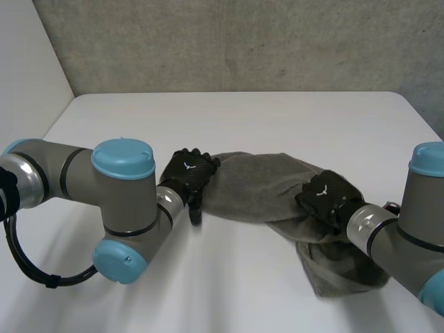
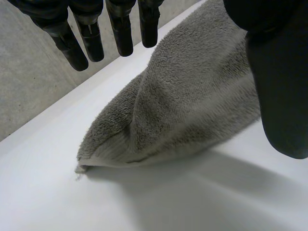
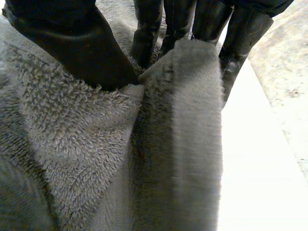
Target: Fold the towel.
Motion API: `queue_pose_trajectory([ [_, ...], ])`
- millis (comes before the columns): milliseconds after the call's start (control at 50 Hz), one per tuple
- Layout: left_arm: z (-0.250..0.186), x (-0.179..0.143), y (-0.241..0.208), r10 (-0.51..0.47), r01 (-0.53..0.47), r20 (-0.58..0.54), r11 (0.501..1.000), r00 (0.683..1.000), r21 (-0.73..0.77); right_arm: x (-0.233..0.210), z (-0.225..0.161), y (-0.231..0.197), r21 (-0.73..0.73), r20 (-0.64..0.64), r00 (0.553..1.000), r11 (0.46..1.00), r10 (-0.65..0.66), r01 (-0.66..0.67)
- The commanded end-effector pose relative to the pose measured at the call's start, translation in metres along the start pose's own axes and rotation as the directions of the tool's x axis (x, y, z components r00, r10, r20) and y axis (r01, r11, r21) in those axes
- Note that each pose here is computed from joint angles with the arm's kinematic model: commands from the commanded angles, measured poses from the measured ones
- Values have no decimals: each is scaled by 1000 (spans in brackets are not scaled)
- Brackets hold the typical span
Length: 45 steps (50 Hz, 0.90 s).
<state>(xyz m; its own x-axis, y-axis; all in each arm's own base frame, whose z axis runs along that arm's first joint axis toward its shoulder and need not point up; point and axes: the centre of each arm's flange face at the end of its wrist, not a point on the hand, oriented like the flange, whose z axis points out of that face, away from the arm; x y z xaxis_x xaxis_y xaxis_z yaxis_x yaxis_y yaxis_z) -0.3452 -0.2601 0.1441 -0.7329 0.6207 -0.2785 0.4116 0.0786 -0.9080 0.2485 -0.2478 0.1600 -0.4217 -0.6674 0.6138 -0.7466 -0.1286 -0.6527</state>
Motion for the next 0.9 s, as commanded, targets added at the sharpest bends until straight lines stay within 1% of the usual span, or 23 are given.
queue_pose_trajectory([
  [20,0,-1,-4,-2,2,2,1000,1000,13,18,1,-12,64,-87,994,996,65,-59],
  [60,0,-1,-5,-2,2,3,1000,1000,15,33,-3,-22,133,-140,966,971,219,-201],
  [80,0,-1,-5,-5,5,3,1000,1000,16,33,-3,-22,133,-140,965,970,220,-201],
  [120,1,0,-5,-6,6,2,1000,1000,21,45,-7,-25,179,-147,905,910,400,-374],
  [140,1,3,-6,-4,4,-2,1000,1000,27,45,-7,-25,179,-147,904,910,401,-374],
  [160,1,6,-6,-3,4,-8,1000,1000,30,48,-8,-25,195,-137,864,869,484,-456],
  [180,1,6,-6,-3,4,-8,1000,1000,31,48,-8,-25,195,-137,864,868,485,-457],
  [220,3,8,-3,-2,2,-12,1000,1000,30,55,-12,-26,229,-113,780,780,615,-582],
  [240,3,8,-3,-2,2,-12,1000,1000,30,55,-12,-26,229,-113,780,780,616,-583],
  [280,4,10,-2,-1,1,-15,1000,1000,30,58,-19,-28,245,-84,711,706,698,-664],
  [300,3,13,-2,-1,1,-20,1000,1000,28,58,-19,-28,245,-84,710,706,699,-665],
  [340,2,15,-1,1,-1,-26,1000,1000,28,59,-24,-33,254,-44,679,666,733,-701],
  [480,2,18,-1,-24,25,-29,999,999,30,59,-46,-48,251,39,675,646,737,-720],
  [500,2,18,-1,-24,25,-29,999,999,30,61,-50,-49,247,49,664,635,747,-732],
  [520,2,19,0,-45,46,-31,999,999,29,61,-50,-49,247,49,663,635,747,-732],
  [540,3,20,1,-74,74,-31,997,997,27,63,-55,-52,253,59,649,617,759,-745],
  [560,3,20,1,-74,75,-31,997,997,27,63,-55,-52,253,59,649,617,759,-745],
  [600,4,20,2,-130,131,-30,991,991,24,66,-65,-59,274,81,617,578,782,-769],
  [620,4,20,2,-130,131,-30,991,991,24,66,-65,-59,274,81,617,578,783,-769],
  [660,4,20,2,-156,157,-30,987,987,24,65,-71,-60,277,105,587,543,803,-792],
  [720,6,21,6,-186,187,-32,982,982,14,69,-77,-58,296,97,574,527,813,-797],
  [840,8,22,14,-189,189,-17,982,982,-8,76,-82,-54,317,77,568,520,819,-793],
  [900,8,18,12,-195,195,22,981,981,0,77,-81,-54,314,90,572,522,815,-793],
])
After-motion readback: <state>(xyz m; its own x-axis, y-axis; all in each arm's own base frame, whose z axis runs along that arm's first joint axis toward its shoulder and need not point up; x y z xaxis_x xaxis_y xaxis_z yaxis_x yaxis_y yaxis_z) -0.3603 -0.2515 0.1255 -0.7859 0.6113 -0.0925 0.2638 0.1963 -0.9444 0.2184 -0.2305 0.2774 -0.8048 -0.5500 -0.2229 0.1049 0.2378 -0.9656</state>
